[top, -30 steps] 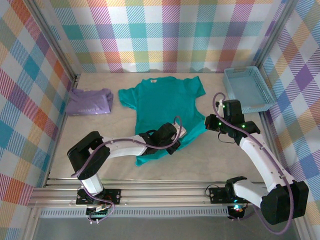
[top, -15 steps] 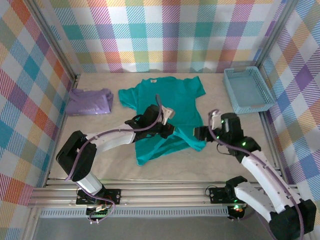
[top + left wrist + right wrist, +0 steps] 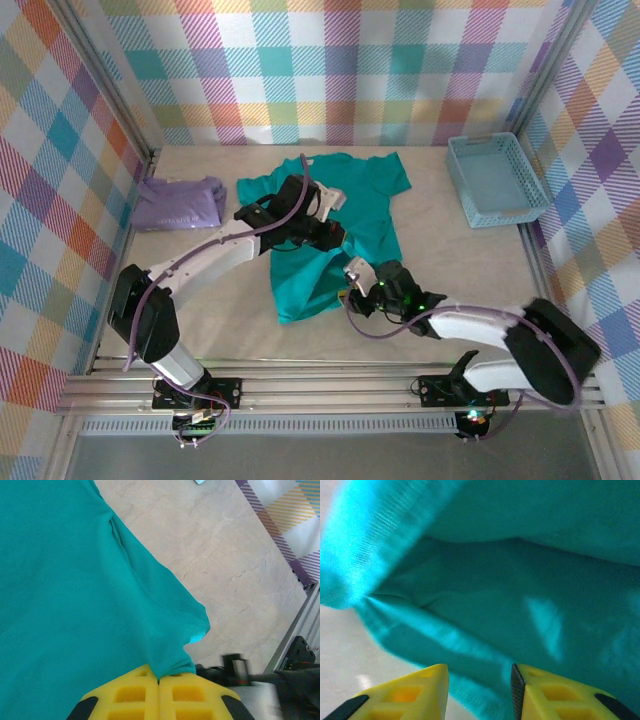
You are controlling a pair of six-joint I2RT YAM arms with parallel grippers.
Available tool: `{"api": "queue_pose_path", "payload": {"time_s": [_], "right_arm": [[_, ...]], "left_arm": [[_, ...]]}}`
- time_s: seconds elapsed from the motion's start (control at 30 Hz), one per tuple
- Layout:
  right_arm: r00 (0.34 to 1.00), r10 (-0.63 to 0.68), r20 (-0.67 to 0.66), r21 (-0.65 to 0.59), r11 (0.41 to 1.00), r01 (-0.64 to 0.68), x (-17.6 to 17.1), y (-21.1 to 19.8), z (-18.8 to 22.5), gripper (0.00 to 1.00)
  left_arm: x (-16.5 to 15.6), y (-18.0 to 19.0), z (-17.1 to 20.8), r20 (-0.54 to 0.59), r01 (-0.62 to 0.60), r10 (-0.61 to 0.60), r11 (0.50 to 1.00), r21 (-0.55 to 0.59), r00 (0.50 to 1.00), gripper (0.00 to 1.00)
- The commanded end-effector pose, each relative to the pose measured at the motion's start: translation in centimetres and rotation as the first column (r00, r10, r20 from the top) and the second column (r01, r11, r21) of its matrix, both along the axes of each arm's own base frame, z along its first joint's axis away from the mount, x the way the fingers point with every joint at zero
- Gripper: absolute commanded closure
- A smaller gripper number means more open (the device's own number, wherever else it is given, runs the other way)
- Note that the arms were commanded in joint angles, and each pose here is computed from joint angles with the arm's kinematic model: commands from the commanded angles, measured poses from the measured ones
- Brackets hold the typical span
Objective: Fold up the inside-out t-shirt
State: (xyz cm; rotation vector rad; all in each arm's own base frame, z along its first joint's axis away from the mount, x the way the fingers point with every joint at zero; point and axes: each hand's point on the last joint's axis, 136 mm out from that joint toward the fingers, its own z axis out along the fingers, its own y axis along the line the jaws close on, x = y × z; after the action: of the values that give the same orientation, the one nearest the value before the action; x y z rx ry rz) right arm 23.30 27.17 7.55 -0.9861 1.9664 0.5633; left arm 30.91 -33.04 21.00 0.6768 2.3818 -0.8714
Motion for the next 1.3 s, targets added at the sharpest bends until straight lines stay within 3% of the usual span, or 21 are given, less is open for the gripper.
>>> {"api": "queue_pose_path", "payload": {"time_s": [0.0,0.23,0.33,0.43,0.57,0.67,0.87,1.27], "right_arm": [[0.972,-0.025,0.235,0.058,0.998,0.012,4.0,2.4,3.1,0.65],[0.942,-0.175,0.286,0.022,0.984,0.176,9.0,2.3,0.4,0.72],[0.937,-0.264,0.227,0.03,0.964,0.265,11.0,1.0,-0.3,0.72],[0.916,-0.301,0.265,-0.007,0.949,0.314,11.7,0.0,-0.4,0.72],[0.899,-0.35,0.263,-0.023,0.929,0.369,11.6,-2.8,-0.1,0.72],[0.91,-0.325,0.257,-0.044,0.937,0.347,10.5,-4.0,0.1,0.73],[0.936,-0.278,0.218,-0.103,0.947,0.305,9.3,-3.3,-0.8,0.7],[0.947,-0.268,0.18,-0.177,0.938,0.299,13.4,0.4,-1.0,0.52]], "left_arm": [[-1.4,0.9,2.5,-0.019,0.033,-0.033,0.999,-0.009,0.999,1.0],[-2.2,0.8,4.7,-0.029,0.046,-0.047,0.998,-0.041,0.998,1.0],[-3.5,0.1,7.5,-0.02,0.086,-0.09,0.986,-0.141,0.996,1.0],[-5.3,-0.6,10.3,0.023,0.132,-0.13,0.967,-0.218,0.991,1.0],[-8.9,-2.1,12.5,0.088,0.25,-0.236,0.942,-0.223,0.968,1.0],[-10.3,-3.2,13.3,0.121,0.3,-0.279,0.929,-0.218,0.953,1.0],[-10.2,-4.1,14.2,0.154,0.308,-0.279,0.925,-0.222,0.948,1.0],[-11.3,-3.1,17.3,0.245,0.353,-0.295,0.903,-0.244,0.924,1.0]]}}
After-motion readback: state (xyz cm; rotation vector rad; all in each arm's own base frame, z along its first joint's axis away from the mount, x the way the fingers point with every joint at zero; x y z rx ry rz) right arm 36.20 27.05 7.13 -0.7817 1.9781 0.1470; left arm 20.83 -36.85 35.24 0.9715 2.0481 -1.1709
